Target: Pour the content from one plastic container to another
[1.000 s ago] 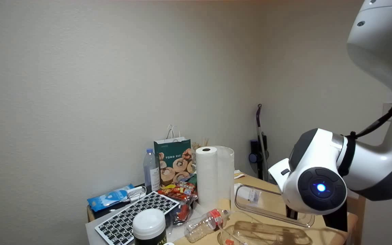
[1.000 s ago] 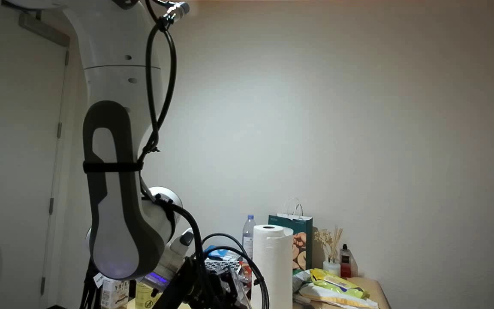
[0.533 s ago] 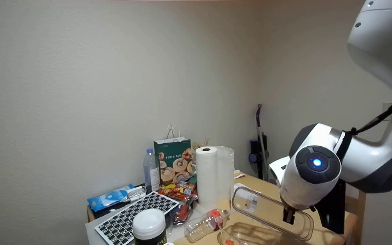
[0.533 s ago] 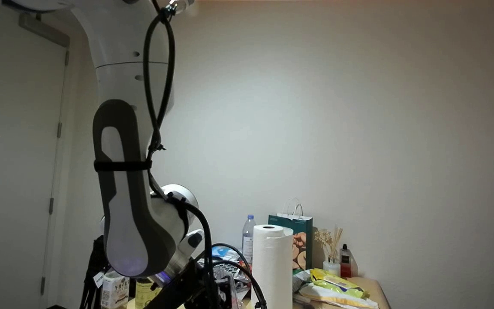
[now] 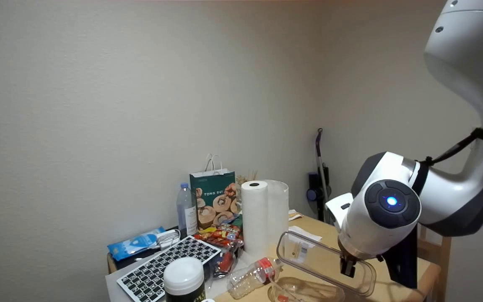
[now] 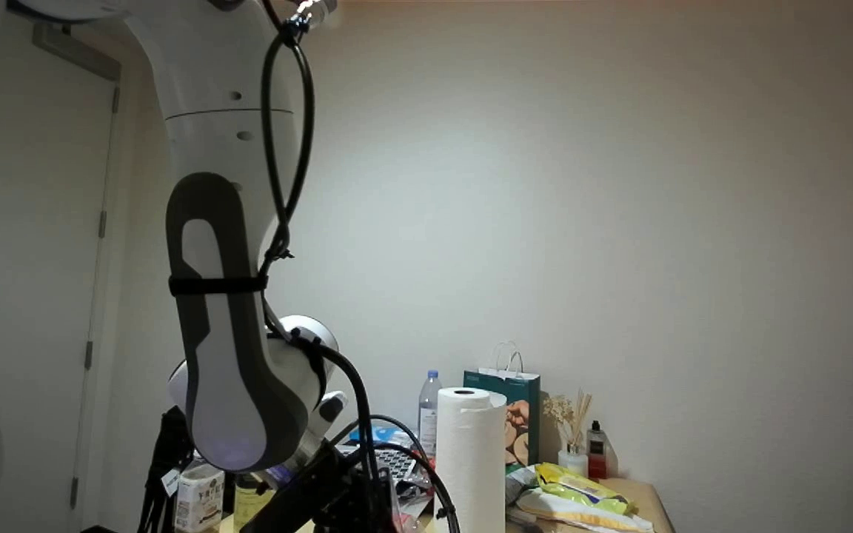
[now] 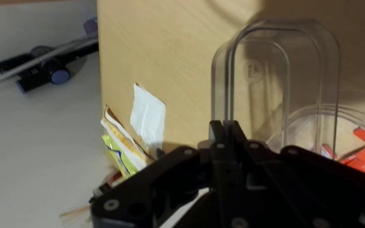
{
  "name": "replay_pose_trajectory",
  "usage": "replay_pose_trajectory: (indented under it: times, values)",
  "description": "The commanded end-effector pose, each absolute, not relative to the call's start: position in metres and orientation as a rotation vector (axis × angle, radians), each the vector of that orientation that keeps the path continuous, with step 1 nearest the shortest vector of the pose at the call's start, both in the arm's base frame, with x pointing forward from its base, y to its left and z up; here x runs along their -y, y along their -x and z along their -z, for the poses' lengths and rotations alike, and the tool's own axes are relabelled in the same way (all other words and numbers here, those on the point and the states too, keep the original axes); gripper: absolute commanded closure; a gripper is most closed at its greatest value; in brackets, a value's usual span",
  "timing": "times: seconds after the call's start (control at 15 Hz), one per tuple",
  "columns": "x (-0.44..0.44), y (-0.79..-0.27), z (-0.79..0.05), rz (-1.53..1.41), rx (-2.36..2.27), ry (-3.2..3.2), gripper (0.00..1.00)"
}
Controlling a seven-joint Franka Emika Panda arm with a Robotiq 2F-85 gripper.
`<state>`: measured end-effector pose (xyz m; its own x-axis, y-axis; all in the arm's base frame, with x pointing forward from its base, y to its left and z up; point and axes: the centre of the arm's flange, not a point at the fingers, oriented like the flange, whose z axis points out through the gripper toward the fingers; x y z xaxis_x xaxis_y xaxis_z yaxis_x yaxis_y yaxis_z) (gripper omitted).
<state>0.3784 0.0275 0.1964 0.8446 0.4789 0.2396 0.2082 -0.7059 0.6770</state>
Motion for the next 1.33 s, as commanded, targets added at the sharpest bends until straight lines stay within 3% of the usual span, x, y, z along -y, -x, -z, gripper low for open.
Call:
replay_pose_trajectory:
  times: [0.0,0.4,0.87,1.27]
  values:
    - [-0.038,-0.402,-0.182,-0.674,-0.67,-2.354,0.95]
    - [-0.002,-0.418,-0.172,-0.616,-0.768,-2.255,0.95]
    - [0.057,-0.391,-0.155,-0.394,-0.635,-2.234,0.95]
    - [0.059,-0.39,-0.147,-0.403,-0.575,-2.212,0.95]
